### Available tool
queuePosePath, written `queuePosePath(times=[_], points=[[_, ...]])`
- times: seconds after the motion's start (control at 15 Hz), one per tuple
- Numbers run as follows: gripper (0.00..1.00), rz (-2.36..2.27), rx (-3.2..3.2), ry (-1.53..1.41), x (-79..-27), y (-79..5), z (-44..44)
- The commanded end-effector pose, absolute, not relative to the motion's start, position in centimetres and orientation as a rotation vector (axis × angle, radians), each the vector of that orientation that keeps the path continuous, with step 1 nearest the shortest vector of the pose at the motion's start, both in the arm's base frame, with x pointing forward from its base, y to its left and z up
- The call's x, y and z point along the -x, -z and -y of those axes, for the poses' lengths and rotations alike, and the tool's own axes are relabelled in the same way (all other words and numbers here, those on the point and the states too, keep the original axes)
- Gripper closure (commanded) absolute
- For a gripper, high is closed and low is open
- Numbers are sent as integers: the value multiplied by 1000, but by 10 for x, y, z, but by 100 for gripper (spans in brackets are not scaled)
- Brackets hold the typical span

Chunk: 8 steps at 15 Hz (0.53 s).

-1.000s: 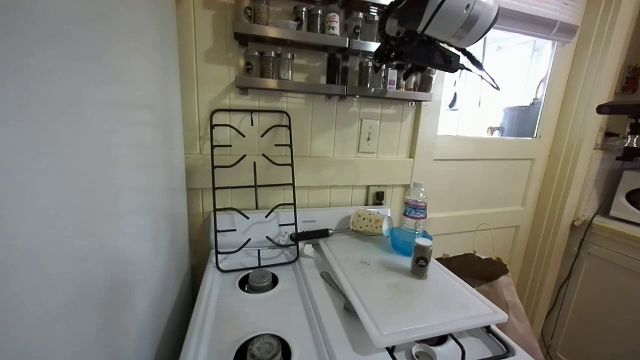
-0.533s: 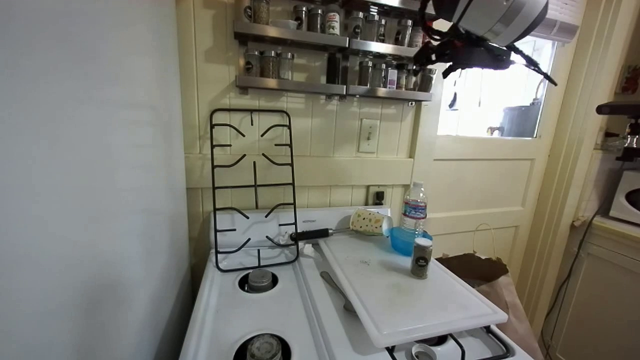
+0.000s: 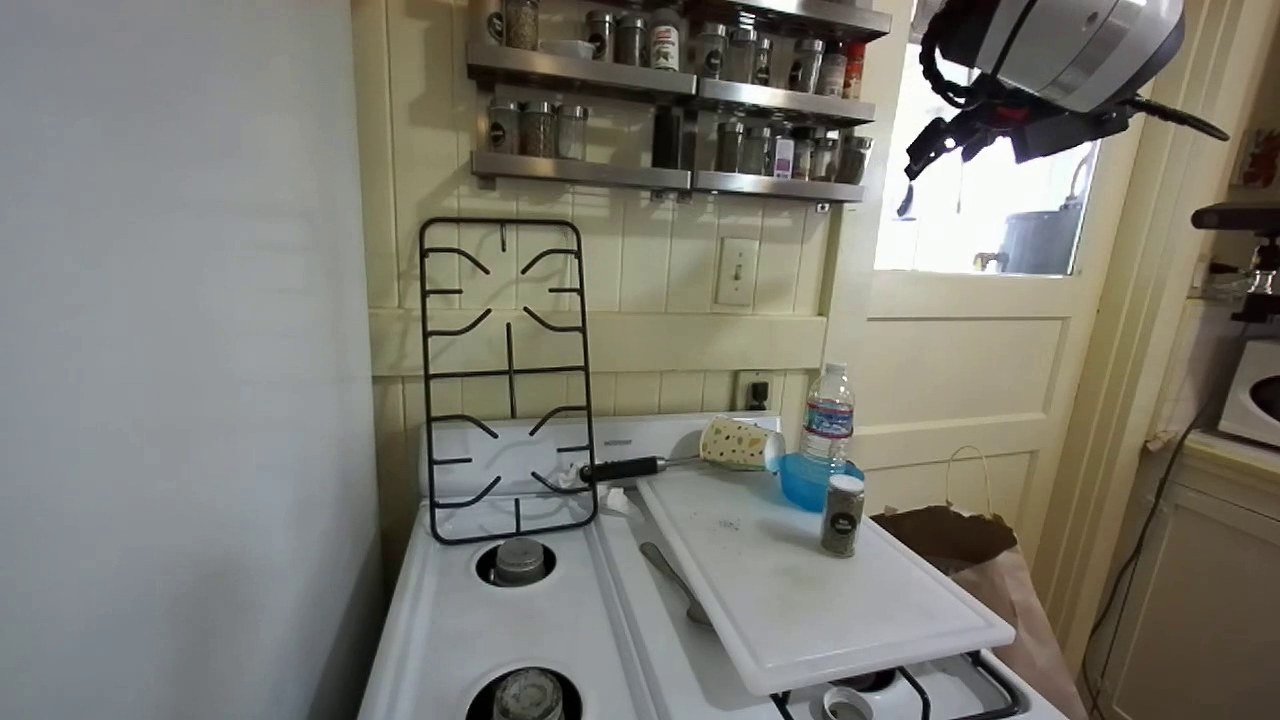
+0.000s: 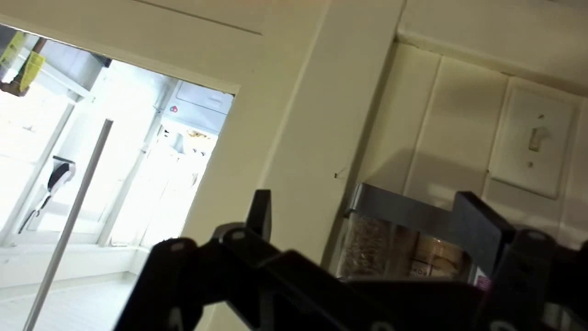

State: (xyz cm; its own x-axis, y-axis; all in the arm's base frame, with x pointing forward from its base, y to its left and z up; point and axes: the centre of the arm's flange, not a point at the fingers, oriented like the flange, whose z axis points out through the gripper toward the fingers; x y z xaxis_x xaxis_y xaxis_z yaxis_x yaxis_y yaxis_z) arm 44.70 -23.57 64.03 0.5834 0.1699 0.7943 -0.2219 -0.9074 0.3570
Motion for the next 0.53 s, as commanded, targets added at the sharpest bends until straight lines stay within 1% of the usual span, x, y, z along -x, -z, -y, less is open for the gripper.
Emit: queuePosePath(times=[0.0,0.2,0.47], points=[[0,38,-2390,-1259,-447,-638,239],[0,77,-2398,-1279,-462,-637,234],[0,238,-2417,-1373,-487,-644,239]])
